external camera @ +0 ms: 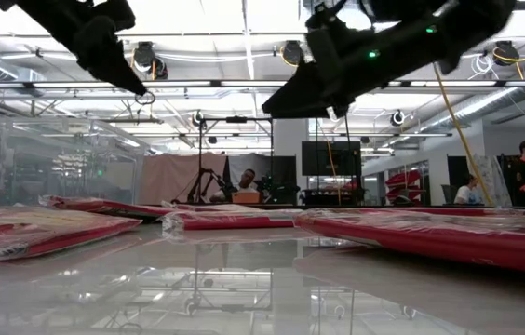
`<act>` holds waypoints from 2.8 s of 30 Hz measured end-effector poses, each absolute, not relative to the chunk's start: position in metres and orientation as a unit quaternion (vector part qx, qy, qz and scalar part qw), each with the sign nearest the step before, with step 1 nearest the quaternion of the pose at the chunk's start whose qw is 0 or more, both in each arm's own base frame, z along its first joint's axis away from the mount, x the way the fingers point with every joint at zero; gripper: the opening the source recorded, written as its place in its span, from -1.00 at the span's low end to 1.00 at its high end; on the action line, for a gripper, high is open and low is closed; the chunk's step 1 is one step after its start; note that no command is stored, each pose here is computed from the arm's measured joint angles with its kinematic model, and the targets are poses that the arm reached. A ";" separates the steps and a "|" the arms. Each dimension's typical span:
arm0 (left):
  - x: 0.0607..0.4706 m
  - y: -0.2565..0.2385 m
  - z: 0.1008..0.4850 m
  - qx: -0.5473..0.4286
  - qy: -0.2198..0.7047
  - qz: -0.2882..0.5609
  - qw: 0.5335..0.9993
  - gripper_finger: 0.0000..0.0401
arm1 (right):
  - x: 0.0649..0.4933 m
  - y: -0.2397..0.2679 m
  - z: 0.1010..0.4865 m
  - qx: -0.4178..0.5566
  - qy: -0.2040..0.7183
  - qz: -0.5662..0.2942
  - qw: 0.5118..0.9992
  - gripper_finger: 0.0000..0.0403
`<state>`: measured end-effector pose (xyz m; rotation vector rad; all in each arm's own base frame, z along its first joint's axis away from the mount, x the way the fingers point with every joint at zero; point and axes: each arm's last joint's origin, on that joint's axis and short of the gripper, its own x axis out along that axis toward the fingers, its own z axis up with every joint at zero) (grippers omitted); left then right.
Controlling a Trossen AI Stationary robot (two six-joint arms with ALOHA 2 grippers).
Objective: Sort popcorn bags into baskets
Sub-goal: Stack the red popcorn pack into the bin
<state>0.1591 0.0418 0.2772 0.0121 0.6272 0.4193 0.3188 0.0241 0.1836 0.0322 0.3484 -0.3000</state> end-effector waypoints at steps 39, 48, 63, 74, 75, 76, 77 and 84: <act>0.198 -0.024 0.178 0.019 0.269 0.180 0.946 -0.60 | 0.374 -0.153 0.126 -0.042 0.410 -0.119 0.903 0.25; 0.203 -0.025 0.173 0.032 0.276 0.177 0.944 -0.60 | 0.378 -0.143 0.114 -0.017 0.420 -0.131 0.898 -0.08; 0.203 -0.026 0.172 0.018 0.276 0.165 0.947 -0.60 | 0.390 -0.083 0.117 -0.020 0.425 -0.132 0.895 -0.98; 0.199 -0.048 0.172 0.042 0.276 0.110 0.954 -0.54 | 0.388 0.017 0.157 -0.062 0.386 -0.139 0.910 -1.00; 0.198 -0.050 0.172 0.044 0.275 0.106 0.954 -0.51 | 0.387 0.025 0.162 -0.059 0.379 -0.139 0.913 -1.00; 0.198 -0.052 0.172 0.047 0.275 0.104 0.955 -0.47 | 0.385 0.032 0.167 -0.054 0.373 -0.133 0.917 -1.00; 0.197 -0.054 0.172 0.050 0.274 0.101 0.955 -0.43 | 0.383 0.038 0.171 -0.052 0.368 -0.128 0.919 -1.00; 0.195 -0.060 0.173 0.068 0.265 0.113 0.955 -0.06 | 0.367 0.069 0.196 -0.050 0.361 -0.092 0.927 -1.00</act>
